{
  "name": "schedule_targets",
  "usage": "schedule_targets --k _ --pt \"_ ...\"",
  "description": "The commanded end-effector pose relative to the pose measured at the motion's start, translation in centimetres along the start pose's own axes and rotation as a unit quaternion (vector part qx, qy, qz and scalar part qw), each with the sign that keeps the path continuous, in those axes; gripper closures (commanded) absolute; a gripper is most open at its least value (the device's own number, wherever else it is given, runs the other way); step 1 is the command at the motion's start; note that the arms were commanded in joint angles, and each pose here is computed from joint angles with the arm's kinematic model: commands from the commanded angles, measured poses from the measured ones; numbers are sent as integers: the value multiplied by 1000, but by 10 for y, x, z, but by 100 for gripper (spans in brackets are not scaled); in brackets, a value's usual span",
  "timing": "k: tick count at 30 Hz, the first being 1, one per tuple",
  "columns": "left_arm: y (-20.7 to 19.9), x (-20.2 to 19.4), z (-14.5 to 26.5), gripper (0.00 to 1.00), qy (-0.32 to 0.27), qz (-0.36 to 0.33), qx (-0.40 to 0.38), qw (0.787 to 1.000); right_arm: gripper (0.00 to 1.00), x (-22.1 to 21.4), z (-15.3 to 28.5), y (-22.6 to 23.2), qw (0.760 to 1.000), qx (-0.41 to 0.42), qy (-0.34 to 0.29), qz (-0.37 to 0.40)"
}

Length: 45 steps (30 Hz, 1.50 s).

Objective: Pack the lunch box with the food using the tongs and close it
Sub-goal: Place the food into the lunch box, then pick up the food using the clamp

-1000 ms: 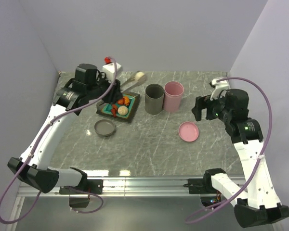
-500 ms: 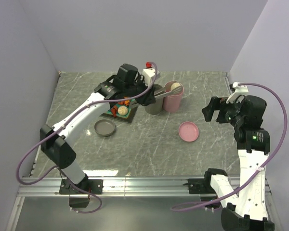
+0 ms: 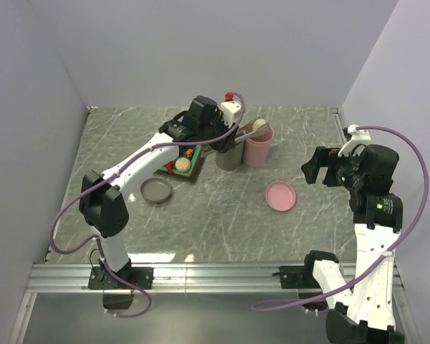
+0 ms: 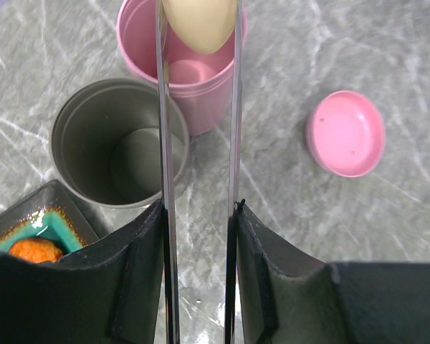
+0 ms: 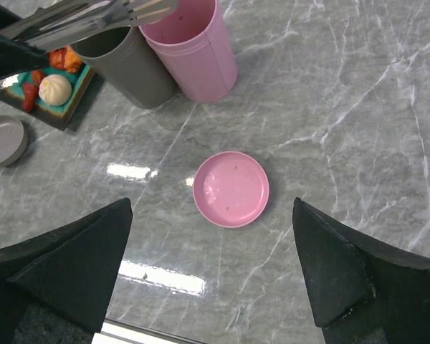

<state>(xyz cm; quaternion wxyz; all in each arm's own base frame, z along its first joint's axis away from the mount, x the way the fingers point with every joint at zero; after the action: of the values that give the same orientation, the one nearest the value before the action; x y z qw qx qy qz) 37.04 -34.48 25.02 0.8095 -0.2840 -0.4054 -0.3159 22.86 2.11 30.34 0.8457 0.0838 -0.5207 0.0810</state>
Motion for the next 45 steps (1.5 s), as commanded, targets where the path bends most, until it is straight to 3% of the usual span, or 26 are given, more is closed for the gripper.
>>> schedule_targets --k 1,13,18,23,30,34,45 --pt "6 28 -2 62 -45 -8 22 999 0 1 4 3 1000 8 -1 9" --pt "3 40 -5 36 -49 -3 12 999 0 -1 -1 1 1000 10 3 9" --pt "-1 57 17 38 -61 2 11 998 0 0 -2 1 1000 11 2 9" --pt "2 60 80 39 -68 13 0 998 0 -5 -8 -1 1000 17 15 19" --pt "42 3 178 40 -38 23 41 998 0 -18 -24 2 996 59 61 23" --pt "51 -34 207 41 -11 13 54 998 0 -23 -36 3 992 86 87 12" --pt "81 -122 212 36 56 48 84 994 0 -7 -49 0 993 94 77 2"
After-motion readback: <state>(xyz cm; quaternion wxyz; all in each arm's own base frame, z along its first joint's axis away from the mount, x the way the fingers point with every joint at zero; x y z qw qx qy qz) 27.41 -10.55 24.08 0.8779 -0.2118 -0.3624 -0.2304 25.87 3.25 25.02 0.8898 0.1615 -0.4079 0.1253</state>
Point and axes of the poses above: each gripper's point midway between its finger pads, its own z axis back along the fingers, its own y axis along the line the jaws close on, x = y × z, the point moved 1 cm from there along z, back along the fingers, and after that the axes turned 9 degrees about z, right-handed, at the moved point
